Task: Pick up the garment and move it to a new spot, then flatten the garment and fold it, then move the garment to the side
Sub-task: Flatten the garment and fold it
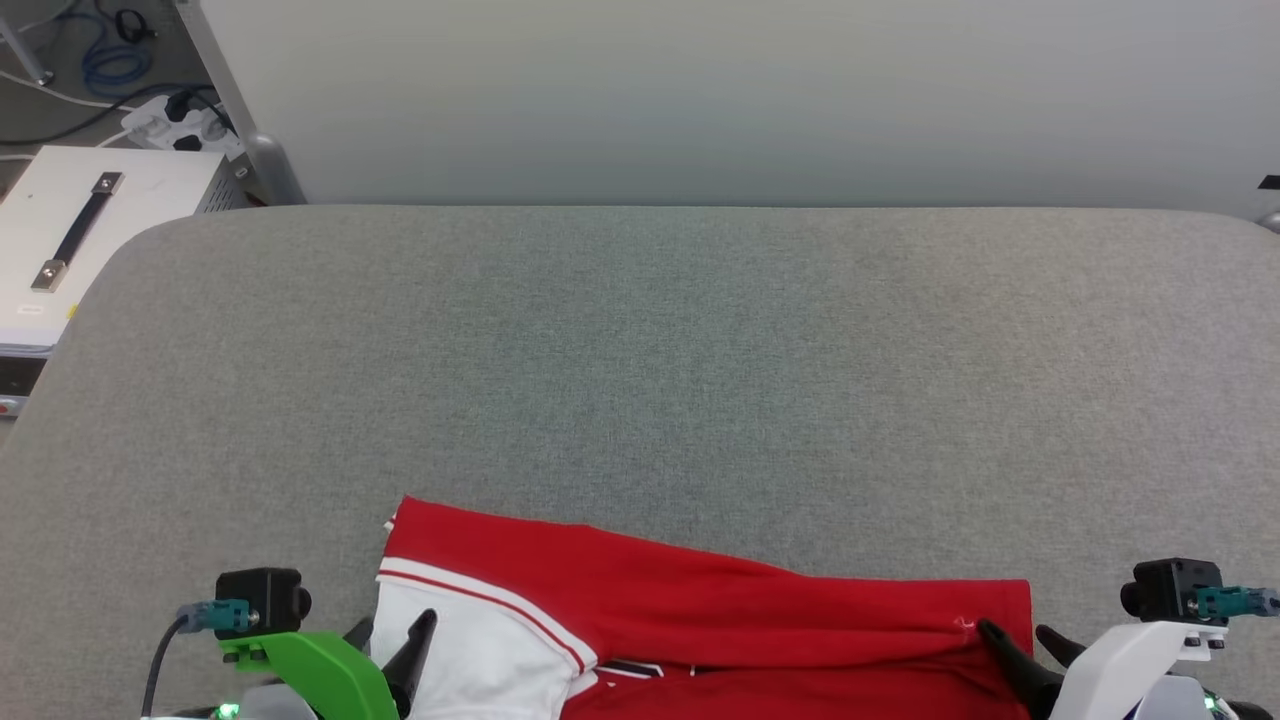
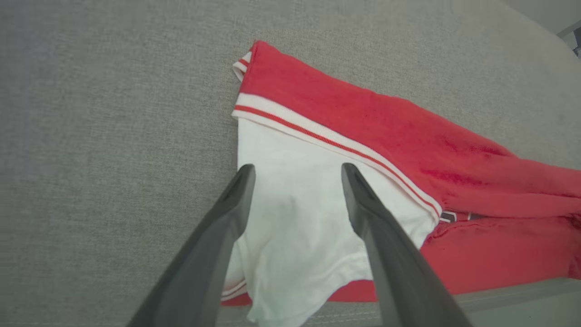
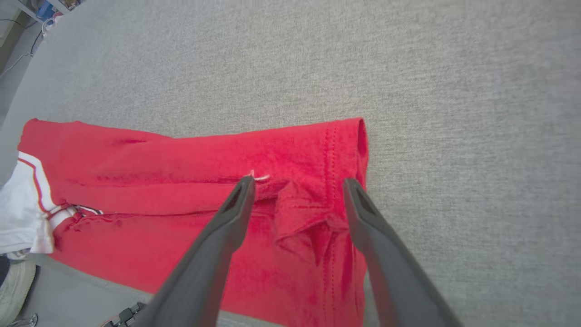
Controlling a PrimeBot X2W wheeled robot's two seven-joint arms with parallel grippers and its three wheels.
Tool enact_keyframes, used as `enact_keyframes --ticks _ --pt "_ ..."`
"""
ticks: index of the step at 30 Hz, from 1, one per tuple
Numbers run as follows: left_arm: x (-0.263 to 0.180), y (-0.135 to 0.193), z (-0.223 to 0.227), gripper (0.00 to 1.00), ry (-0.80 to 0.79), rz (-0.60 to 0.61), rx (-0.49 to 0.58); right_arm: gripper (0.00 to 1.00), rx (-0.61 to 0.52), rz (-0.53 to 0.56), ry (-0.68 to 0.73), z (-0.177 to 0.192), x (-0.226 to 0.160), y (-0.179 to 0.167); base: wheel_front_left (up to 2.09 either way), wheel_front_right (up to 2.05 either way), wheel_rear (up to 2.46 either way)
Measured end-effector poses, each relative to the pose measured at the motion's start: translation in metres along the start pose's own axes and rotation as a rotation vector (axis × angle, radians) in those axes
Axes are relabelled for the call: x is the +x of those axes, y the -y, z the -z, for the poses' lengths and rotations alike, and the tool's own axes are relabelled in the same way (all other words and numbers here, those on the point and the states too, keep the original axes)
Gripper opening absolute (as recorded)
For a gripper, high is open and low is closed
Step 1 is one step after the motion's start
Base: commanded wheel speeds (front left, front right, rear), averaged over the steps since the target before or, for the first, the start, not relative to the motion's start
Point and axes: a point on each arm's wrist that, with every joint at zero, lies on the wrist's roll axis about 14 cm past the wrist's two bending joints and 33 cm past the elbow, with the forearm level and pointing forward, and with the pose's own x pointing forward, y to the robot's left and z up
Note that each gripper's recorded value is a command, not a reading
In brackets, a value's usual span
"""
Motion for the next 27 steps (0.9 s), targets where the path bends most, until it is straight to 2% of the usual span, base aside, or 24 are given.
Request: enact_keyframes --ticks 5,10,14,19,27 --pt "-0.005 0.009 -0.033 1.0 0.147 0.012 0.063 1.0 -0.018 0.007 0.037 -0.016 -0.015 0.001 0.0 0.0 0.0" --pt "-0.012 0.015 -0.064 1.0 0.302 0.004 0.116 1.0 -0.011 0.059 0.038 -0.027 -0.027 0.017 0.0 0.0 0.0" --pt "-0.019 0.017 -0.094 1.0 0.452 -0.017 0.159 1.0 -0.019 0.126 -0.013 -0.025 -0.031 0.037 0.0 0.0 0.0" --pt "-0.03 0.021 -0.129 1.0 0.617 -0.038 0.21 1.0 -0.012 0.124 -0.093 -0.015 -0.023 0.037 0.0 0.0 0.0" --pt "-0.036 0.027 -0.142 1.0 0.696 -0.051 0.249 1.0 -0.008 0.071 -0.234 0.013 0.003 0.021 0.0 0.0 0.0"
